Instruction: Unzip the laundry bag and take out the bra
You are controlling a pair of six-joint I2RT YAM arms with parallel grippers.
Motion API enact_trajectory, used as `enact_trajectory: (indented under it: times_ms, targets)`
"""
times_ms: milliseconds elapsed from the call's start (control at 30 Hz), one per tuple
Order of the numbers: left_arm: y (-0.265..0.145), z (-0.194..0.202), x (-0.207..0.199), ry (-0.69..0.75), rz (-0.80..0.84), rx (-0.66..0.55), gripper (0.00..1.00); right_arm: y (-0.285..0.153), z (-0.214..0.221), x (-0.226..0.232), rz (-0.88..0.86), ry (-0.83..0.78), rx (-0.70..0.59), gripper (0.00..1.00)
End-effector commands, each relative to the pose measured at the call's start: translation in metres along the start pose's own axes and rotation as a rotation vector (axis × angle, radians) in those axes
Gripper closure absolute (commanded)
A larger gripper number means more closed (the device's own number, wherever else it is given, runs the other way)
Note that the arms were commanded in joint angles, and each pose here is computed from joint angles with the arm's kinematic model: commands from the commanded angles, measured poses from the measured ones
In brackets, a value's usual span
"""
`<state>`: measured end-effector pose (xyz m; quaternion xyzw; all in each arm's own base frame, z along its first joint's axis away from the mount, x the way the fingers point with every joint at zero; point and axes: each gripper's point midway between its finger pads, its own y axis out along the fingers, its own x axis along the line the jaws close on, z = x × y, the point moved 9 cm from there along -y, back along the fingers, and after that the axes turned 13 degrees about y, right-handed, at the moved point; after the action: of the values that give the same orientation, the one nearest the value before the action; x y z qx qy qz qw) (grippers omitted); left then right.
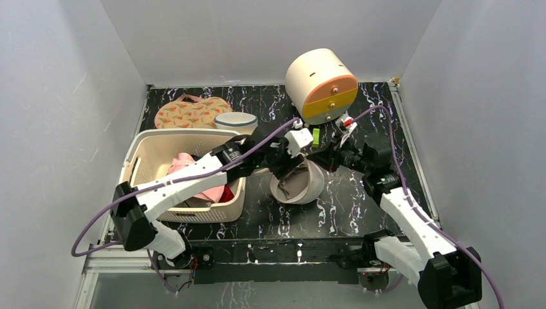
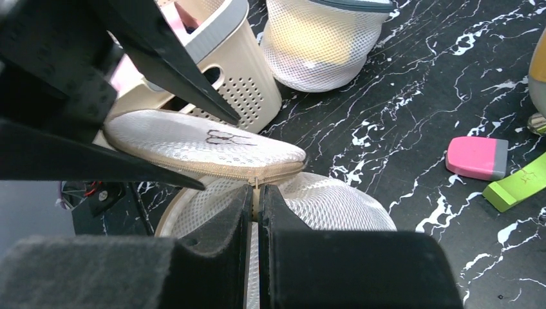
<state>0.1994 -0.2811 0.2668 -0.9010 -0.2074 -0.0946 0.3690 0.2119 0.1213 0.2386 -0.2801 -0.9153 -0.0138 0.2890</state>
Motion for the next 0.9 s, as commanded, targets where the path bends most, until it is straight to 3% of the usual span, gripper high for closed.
enact_trajectory:
  times_ms: [0, 67, 233, 600, 767, 800, 867]
  targets:
    - [-0.001, -0.016, 0.004, -0.003, -0.01, -0.008, 0.56, -0.002, -0.012, 0.014, -0.037, -0.045, -0.035, 1.0]
    - [-0.004, -0.019, 0.006, 0.008, -0.022, -0.008, 0.75, -0.003, -0.011, 0.014, -0.034, -0.04, -0.031, 1.0]
    - [-0.023, -0.022, 0.008, 0.104, -0.041, -0.03, 1.0, 0.0, -0.011, 0.009, -0.01, -0.034, -0.022, 1.0]
    - [-0.07, -0.03, -0.001, 0.302, 0.02, -0.166, 1.0, -0.001, -0.012, -0.008, -0.001, 0.012, -0.005, 1.0]
    - [-0.072, -0.037, -0.004, 0.274, 0.046, -0.215, 1.0, 0.002, -0.008, -0.012, 0.001, 0.05, 0.037, 1.0]
    - [-0.07, -0.038, -0.003, 0.244, 0.03, -0.204, 1.0, 0.001, -0.008, -0.013, 0.028, 0.064, 0.033, 0.96]
    - [-0.068, -0.043, 0.0, 0.17, 0.004, -0.171, 1.0, -0.002, -0.011, -0.015, 0.129, 0.126, -0.007, 0.78]
